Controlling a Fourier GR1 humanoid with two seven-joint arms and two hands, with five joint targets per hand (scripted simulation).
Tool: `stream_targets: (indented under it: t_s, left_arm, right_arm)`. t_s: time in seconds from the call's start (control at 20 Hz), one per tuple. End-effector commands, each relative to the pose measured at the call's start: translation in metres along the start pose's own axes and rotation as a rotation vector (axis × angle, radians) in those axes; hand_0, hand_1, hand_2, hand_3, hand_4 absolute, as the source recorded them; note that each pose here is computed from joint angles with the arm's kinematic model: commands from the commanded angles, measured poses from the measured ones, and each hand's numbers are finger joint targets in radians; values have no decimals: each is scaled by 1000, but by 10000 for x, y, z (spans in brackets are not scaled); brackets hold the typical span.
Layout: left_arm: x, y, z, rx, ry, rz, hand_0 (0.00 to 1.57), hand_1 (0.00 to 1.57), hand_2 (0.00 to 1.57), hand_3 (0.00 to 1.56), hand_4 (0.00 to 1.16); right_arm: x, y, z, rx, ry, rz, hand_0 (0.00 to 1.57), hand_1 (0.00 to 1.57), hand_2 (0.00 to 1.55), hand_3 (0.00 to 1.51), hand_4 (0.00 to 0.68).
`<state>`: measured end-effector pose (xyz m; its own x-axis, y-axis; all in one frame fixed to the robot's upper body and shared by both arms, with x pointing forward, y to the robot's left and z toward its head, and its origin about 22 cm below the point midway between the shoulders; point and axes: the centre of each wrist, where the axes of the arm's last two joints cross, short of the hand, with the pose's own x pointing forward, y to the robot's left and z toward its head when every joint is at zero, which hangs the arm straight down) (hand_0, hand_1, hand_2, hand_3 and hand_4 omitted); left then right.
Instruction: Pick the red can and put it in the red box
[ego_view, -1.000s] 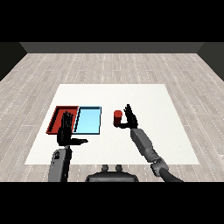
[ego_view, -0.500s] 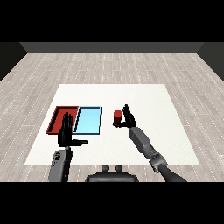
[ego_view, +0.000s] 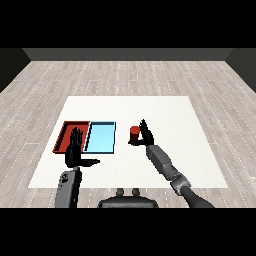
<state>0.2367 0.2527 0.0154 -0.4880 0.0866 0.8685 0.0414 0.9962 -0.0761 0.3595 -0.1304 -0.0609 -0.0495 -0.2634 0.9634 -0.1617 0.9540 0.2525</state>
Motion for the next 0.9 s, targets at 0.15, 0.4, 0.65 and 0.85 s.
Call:
stream_targets:
  t_s: [0.15, 0.4, 0.65, 0.85]
  left_arm:
    - [-71, 14, -102, 2, -10, -11, 0, 0, 0, 0, 0]
    - [79, 162, -33, 8, 10, 10, 0, 0, 0, 0, 0]
    - [-79, -3, -12, 25, -6, 29, 0, 0, 0, 0, 0]
    - [-88, 17, -24, 0, -4, 21, 0, 0, 0, 0, 0]
  right_arm:
    - [12, 24, -43, 25, 21, -22, 0, 0, 0, 0, 0]
    - [90, 244, -146, -10, 28, 2, 0, 0, 0, 0, 0]
    - [37, 179, -116, 15, 8, 16, 0, 0, 0, 0, 0]
    - [206, 268, -318, 3, 75, 30, 0, 0, 0, 0, 0]
